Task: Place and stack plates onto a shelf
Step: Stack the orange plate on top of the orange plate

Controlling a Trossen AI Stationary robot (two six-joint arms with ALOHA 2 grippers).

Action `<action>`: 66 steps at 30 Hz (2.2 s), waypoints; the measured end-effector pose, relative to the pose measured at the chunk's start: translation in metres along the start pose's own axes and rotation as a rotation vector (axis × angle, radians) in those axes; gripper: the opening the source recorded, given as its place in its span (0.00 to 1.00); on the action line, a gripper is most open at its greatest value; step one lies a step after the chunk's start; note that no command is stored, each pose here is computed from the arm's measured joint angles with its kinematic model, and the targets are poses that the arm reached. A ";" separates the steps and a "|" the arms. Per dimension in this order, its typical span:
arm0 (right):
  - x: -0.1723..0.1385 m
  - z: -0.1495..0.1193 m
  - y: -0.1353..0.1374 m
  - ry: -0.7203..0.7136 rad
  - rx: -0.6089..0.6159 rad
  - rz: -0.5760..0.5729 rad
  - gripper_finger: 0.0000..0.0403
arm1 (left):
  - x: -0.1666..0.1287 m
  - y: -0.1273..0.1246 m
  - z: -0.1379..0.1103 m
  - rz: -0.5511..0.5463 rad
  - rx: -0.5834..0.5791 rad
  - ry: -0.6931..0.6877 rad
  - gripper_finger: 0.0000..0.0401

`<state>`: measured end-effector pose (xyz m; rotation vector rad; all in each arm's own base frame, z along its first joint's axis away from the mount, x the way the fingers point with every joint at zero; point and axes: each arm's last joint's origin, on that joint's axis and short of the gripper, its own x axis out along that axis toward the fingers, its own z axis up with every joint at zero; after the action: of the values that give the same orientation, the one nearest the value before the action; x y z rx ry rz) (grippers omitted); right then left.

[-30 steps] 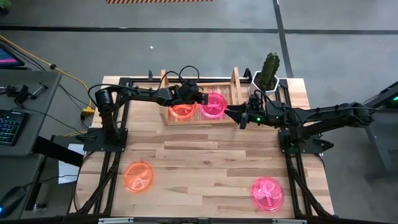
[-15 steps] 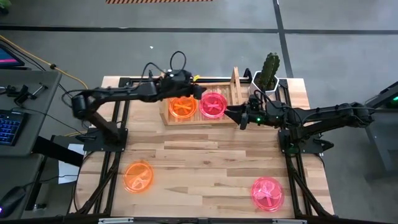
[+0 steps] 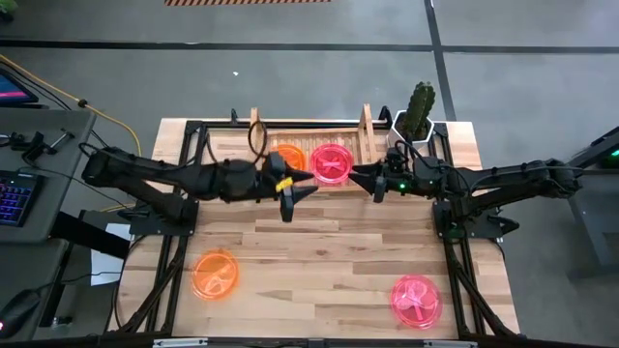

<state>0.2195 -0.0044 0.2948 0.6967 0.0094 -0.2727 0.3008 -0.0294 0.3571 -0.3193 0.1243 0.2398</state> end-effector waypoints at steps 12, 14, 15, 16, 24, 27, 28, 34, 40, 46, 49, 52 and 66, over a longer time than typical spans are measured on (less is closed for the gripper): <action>-0.002 -0.003 0.007 0.020 -0.018 0.066 0.55 | -0.033 0.017 -0.043 -0.133 -0.182 -0.257 0.43; -0.002 -0.003 0.010 0.015 -0.031 0.083 0.55 | -0.041 0.022 -0.048 -0.138 -0.175 -0.234 0.43; -0.003 -0.003 0.011 0.011 -0.034 0.091 0.55 | -0.043 0.023 -0.049 -0.141 -0.173 -0.232 0.43; -0.003 -0.003 0.012 0.006 -0.037 0.096 0.55 | -0.045 0.024 -0.049 -0.146 -0.168 -0.231 0.43; -0.003 -0.003 0.013 -0.001 -0.031 0.103 0.55 | -0.050 0.027 -0.053 -0.133 -0.156 -0.204 0.43; -0.003 -0.003 0.014 -0.002 -0.029 0.105 0.55 | -0.050 0.028 -0.054 -0.129 -0.152 -0.193 0.43; -0.003 -0.003 0.014 -0.003 -0.029 0.105 0.55 | -0.049 0.028 -0.054 -0.127 -0.150 -0.189 0.43; -0.003 -0.001 0.015 -0.017 -0.024 0.117 0.55 | -0.049 0.028 -0.054 -0.127 -0.151 -0.188 0.43; -0.003 -0.001 0.015 -0.017 -0.024 0.116 0.55 | -0.051 0.028 -0.061 -0.155 -0.201 0.025 0.43; -0.001 -0.003 0.014 -0.009 -0.027 0.110 0.55 | -0.063 0.021 -0.079 -0.204 -0.140 0.551 0.43; 0.000 -0.004 0.014 -0.010 -0.027 0.110 0.55 | -0.072 0.015 -0.098 -0.239 -0.095 0.817 0.43; 0.001 -0.005 0.013 -0.002 -0.030 0.103 0.55 | -0.075 0.008 -0.122 -0.280 -0.043 1.060 0.43; 0.008 -0.012 0.010 0.027 -0.017 0.078 0.55 | -0.060 -0.002 -0.205 -0.417 0.520 1.439 0.43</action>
<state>0.2311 0.0085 0.2914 0.6821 0.0099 -0.1884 0.2267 -0.1103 0.1738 0.0638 1.4974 -0.4818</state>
